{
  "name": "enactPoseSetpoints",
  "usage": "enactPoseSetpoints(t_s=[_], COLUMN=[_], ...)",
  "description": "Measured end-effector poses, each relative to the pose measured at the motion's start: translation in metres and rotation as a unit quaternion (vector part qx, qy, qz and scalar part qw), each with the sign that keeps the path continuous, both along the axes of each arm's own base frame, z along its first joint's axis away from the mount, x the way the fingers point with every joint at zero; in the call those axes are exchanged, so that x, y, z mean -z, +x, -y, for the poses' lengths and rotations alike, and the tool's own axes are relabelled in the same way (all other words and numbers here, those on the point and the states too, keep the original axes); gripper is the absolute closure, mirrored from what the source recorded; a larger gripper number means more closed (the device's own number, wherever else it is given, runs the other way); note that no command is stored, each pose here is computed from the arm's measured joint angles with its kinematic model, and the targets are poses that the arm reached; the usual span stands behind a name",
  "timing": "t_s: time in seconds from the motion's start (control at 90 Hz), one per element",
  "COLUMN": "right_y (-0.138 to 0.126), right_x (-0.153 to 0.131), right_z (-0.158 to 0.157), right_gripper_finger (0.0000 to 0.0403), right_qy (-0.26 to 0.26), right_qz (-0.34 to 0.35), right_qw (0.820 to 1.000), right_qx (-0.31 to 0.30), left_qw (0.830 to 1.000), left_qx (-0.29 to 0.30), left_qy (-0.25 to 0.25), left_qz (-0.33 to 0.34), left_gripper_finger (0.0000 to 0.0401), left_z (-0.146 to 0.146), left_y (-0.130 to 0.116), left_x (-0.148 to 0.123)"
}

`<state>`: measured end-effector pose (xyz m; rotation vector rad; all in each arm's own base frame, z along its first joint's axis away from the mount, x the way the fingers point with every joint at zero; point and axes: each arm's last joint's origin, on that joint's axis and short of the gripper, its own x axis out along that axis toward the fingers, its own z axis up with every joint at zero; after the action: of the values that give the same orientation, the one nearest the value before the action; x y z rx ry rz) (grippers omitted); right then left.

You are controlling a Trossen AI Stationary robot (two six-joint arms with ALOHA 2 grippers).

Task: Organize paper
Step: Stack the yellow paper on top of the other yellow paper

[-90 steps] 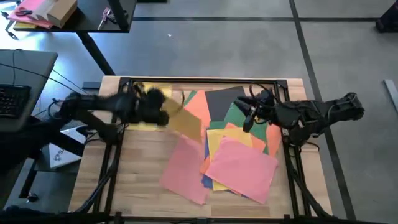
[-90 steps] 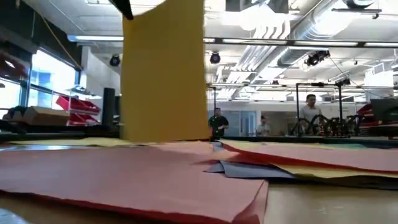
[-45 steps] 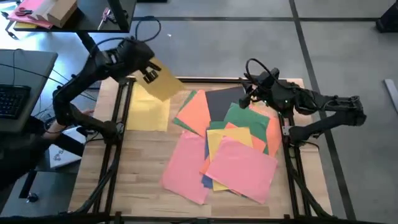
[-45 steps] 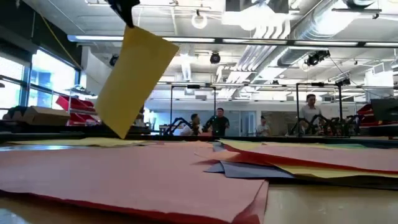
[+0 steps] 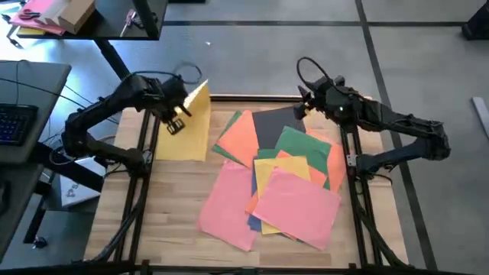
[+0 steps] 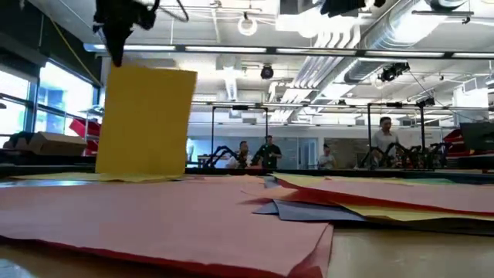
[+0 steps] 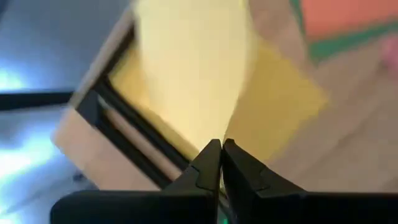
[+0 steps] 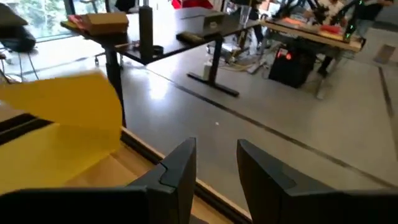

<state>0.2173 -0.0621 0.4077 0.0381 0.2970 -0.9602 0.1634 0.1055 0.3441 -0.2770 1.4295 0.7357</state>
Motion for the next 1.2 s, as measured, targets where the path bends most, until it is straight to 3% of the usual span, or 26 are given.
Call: enactPoseSetpoints(t_s=[0.256, 0.456, 0.644, 0.811, 1.022, 1.2], right_y=[-0.005, -0.009, -0.011, -0.012, -0.013, -0.012], right_x=[-0.003, -0.003, -0.003, -0.002, 0.001, 0.002], right_z=[0.02, 0.029, 0.035, 0.036, 0.035, 0.035], right_gripper_finger=[0.0304, 0.0304, 0.0304, 0.0304, 0.0304, 0.0304], right_qy=[0.006, 0.006, 0.006, 0.006, 0.016, 0.024], right_qz=[0.031, 0.03, 0.029, 0.024, 0.007, 0.008], right_qw=[0.999, 0.998, 0.997, 0.997, 0.998, 0.999], right_qx=[0.036, 0.057, 0.071, 0.072, 0.065, 0.047], left_qw=[0.994, 0.983, 0.981, 0.974, 0.981, 0.981], left_qx=[0.044, 0.05, 0.057, 0.054, 0.064, 0.071], left_qy=[-0.094, -0.175, -0.183, -0.206, -0.128, -0.12], left_qz=[0.015, -0.007, -0.03, -0.076, -0.13, -0.137], left_gripper_finger=[0.0401, 0.0401, 0.0401, 0.0401, 0.0401, 0.0401], left_z=[0.005, 0.014, 0.016, 0.02, 0.017, 0.017], left_y=[0.005, -0.002, -0.007, -0.016, -0.021, -0.022], left_x=[0.066, 0.078, 0.08, 0.103, 0.13, 0.132])
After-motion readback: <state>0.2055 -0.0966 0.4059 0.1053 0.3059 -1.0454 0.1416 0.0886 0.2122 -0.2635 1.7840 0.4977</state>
